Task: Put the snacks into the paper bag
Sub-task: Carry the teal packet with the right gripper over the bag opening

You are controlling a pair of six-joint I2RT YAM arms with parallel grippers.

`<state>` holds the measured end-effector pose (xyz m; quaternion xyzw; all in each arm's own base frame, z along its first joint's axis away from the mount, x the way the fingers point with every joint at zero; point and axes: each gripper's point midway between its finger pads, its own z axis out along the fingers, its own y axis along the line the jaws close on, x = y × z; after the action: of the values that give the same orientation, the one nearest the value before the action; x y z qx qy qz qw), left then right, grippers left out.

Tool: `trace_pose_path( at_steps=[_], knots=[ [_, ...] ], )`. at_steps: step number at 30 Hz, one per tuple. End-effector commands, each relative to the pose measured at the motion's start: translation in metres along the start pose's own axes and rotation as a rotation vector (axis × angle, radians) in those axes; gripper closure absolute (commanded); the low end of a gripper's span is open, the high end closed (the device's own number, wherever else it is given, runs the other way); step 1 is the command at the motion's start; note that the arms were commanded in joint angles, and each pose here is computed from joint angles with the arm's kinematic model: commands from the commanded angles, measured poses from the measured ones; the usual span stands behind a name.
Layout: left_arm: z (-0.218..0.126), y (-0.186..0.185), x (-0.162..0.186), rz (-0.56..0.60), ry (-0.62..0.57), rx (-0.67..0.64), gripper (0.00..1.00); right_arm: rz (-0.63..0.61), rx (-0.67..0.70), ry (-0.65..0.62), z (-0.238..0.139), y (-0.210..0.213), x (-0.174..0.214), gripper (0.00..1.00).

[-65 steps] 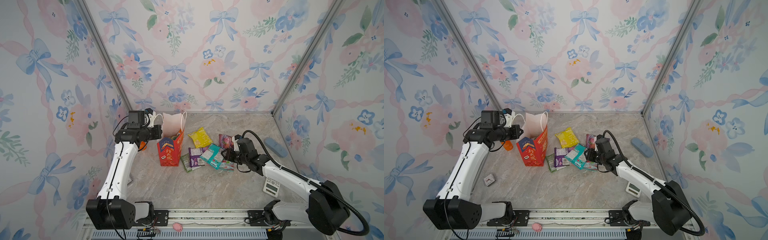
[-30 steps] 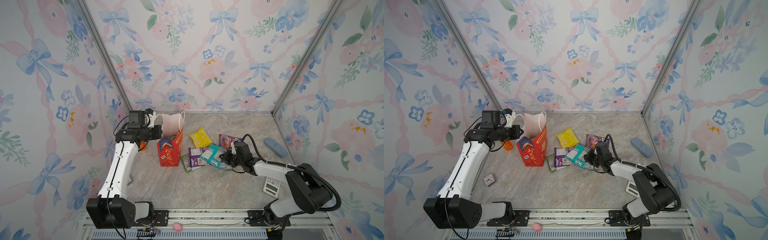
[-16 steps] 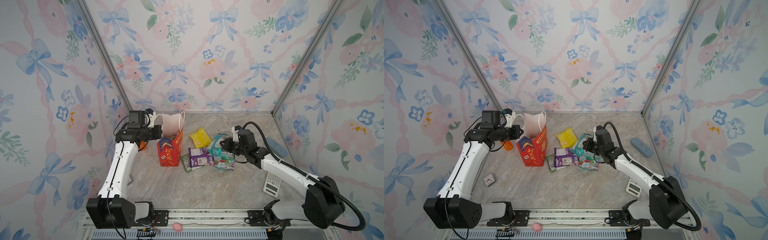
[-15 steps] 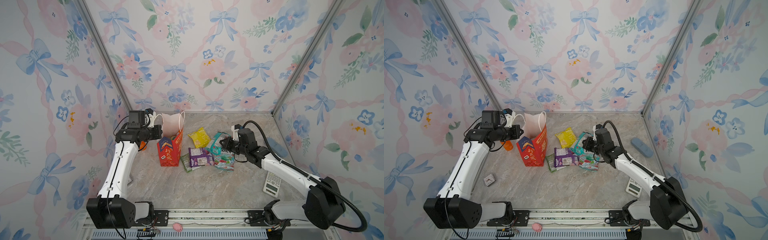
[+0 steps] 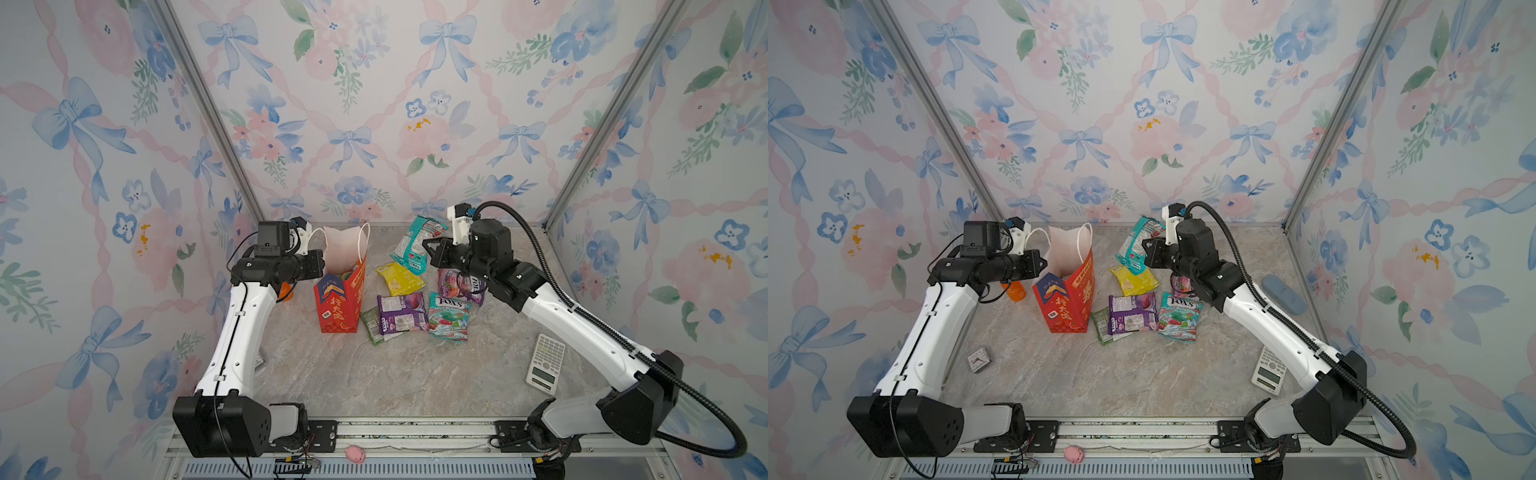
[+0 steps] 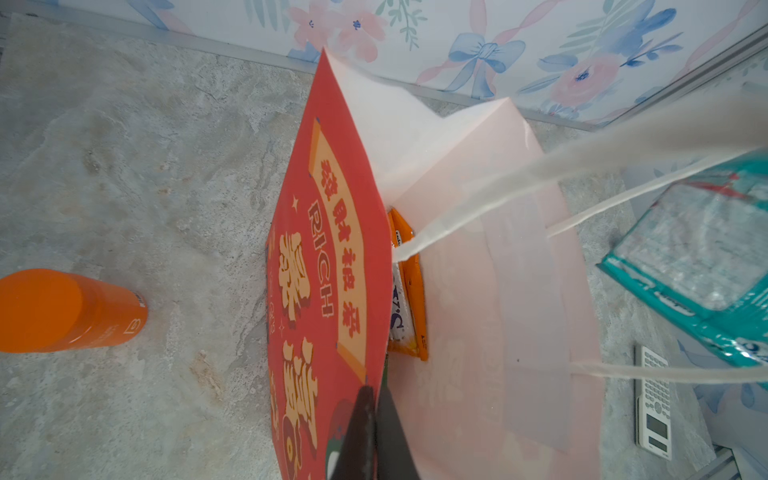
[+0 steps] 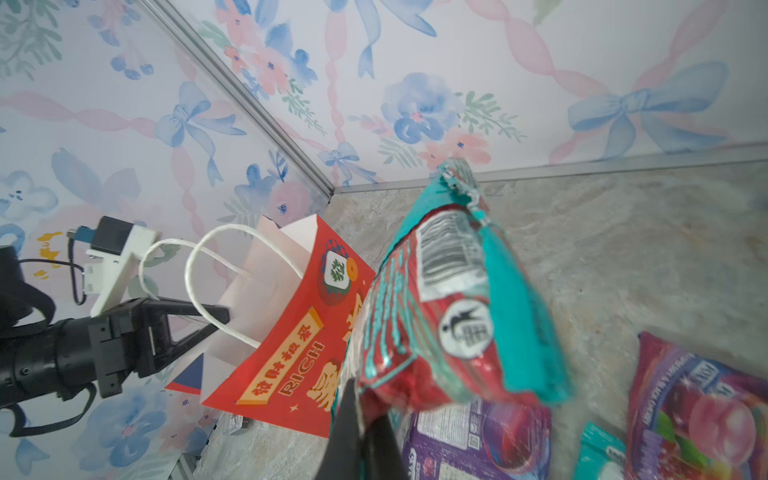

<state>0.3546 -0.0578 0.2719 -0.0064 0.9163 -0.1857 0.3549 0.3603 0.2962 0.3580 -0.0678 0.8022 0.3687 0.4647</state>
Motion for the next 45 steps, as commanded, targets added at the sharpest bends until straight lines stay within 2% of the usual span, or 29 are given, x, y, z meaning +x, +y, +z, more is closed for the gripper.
trace_pose_path(
  at_steps=[1,12,21,32,45],
  knots=[
    [-0.004,-0.006,0.0,0.004,-0.011,0.024,1.0,-0.1,-0.084,-0.077,-0.004,0.041,-0.034,1.0],
    [-0.005,-0.008,-0.001,0.007,-0.012,0.03,1.0,-0.217,-0.253,-0.176,-0.002,0.127,-0.085,1.0],
    [-0.005,-0.007,-0.001,0.004,-0.013,0.029,1.0,-0.266,-0.324,-0.15,0.024,0.168,-0.088,1.0],
    [-0.007,-0.008,-0.001,0.007,-0.017,0.029,1.0,-0.262,-0.284,-0.017,0.078,0.164,-0.054,1.0],
    [-0.01,-0.008,-0.003,0.014,-0.027,0.025,1.0,-0.308,-0.123,0.019,0.063,0.121,-0.032,1.0]
  ],
)
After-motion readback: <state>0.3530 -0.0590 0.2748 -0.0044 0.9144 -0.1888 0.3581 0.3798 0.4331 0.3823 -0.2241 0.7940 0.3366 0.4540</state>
